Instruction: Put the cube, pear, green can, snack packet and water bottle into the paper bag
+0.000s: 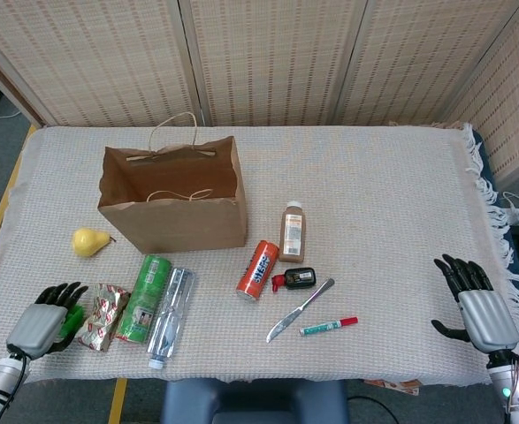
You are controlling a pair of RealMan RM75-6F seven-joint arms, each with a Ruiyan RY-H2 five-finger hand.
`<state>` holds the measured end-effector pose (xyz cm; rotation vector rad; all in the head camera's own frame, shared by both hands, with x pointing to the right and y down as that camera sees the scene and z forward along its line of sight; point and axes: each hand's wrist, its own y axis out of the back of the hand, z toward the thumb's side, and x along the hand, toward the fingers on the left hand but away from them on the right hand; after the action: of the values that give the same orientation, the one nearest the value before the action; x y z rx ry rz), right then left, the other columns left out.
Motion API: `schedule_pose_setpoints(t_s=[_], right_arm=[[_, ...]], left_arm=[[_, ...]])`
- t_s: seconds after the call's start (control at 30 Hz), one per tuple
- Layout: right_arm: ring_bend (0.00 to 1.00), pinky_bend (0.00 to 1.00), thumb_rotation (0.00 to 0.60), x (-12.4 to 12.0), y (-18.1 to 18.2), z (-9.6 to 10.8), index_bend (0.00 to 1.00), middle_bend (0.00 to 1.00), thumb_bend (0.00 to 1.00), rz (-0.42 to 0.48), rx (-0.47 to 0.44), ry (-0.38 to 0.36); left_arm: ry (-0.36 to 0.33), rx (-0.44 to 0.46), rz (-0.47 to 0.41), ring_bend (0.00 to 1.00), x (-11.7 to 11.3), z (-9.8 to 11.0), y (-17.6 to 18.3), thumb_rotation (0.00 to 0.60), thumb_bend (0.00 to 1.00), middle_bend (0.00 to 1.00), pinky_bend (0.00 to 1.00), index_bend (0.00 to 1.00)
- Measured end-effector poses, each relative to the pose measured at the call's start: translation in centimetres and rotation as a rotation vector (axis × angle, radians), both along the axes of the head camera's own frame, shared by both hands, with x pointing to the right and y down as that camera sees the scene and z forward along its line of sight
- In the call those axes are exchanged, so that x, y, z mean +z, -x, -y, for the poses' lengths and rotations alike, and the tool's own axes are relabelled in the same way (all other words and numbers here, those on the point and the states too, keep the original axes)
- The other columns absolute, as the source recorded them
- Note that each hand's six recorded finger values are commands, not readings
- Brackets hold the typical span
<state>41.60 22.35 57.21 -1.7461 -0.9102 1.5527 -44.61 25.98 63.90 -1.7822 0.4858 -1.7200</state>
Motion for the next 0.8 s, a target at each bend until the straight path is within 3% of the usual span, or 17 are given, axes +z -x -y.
schedule_pose_setpoints(t_s=[0.27, 0.5, 0.8], right_arm=[[0.0, 0.0, 0.6, 0.1, -0.1, 0.0, 0.0, 0.0, 0.06, 0.001, 0.008, 0.008], [0.0, 0.0, 0.6, 0.2, 0.0, 0.0, 0.0, 0.0, 0.06, 0.009, 0.014, 0.018], [0.0, 0.0, 0.6, 0.3, 0.1, 0.0, 0.0, 0.0, 0.06, 0.019, 0.028, 0.03]], left_arm=[[0.025, 0.005, 0.037, 0.0, 1.1, -0.1, 0.5, 0.6, 0.39, 0.0, 0.09, 0.02], [0.041, 0.01, 0.019, 0.0, 1.2, -0.6, -0.1, 0.6, 0.39, 0.0, 0.12, 0.02], [0.035, 0.024, 0.036, 0.03, 2.4, 0.0, 0.1, 0.6, 0.39, 0.0, 0.2, 0.15]])
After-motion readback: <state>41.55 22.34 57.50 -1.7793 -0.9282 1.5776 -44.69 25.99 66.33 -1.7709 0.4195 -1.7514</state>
